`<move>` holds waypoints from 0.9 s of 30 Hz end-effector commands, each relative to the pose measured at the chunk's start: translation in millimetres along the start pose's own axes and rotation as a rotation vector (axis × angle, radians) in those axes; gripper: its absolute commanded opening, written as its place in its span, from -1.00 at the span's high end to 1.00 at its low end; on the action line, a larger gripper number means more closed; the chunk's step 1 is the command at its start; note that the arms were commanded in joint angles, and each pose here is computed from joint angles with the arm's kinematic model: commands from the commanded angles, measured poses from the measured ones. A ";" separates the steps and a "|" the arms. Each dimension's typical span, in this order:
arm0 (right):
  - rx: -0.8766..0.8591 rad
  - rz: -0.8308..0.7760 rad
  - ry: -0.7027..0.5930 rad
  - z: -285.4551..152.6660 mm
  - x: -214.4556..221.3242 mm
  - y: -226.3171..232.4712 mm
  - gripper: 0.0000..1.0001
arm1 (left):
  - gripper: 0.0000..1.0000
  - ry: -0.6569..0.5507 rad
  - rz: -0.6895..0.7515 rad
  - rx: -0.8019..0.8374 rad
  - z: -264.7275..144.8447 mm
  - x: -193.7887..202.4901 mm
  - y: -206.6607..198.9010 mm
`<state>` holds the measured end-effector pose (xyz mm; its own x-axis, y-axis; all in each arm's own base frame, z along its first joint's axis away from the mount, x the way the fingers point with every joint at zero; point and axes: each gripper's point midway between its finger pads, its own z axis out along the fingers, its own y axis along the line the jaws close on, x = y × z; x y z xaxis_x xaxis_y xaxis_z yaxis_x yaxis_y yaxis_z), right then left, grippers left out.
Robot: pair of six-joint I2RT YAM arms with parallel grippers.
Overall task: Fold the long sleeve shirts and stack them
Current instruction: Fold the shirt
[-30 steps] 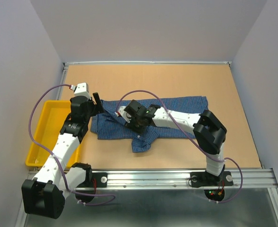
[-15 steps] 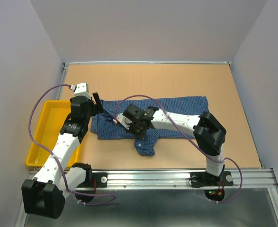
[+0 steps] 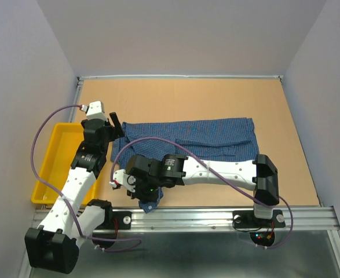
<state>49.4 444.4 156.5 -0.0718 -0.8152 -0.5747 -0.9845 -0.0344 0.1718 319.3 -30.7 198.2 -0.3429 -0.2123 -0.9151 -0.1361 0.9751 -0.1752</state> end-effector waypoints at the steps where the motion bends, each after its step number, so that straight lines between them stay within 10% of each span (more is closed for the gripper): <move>1: -0.041 -0.017 -0.096 -21.4 -37.3 28.9 0.99 | -0.72 -0.117 -0.055 -0.077 -11.9 -29.3 15.1; 16: -0.148 -0.074 -0.229 -50.2 -79.7 86.9 0.99 | -0.89 -0.180 -0.113 -0.128 -25.9 -37.8 28.8; 27: 0.262 0.148 -0.313 -74.1 -59.9 -30.3 0.99 | -0.89 -0.159 -0.108 -0.114 -23.0 -32.6 26.0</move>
<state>35.0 461.3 224.0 -0.1124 -0.6967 -0.7085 -0.9926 0.0453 0.1129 304.0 -1.4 232.6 -0.1857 -0.2855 -0.9402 -0.2648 0.9360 -0.2319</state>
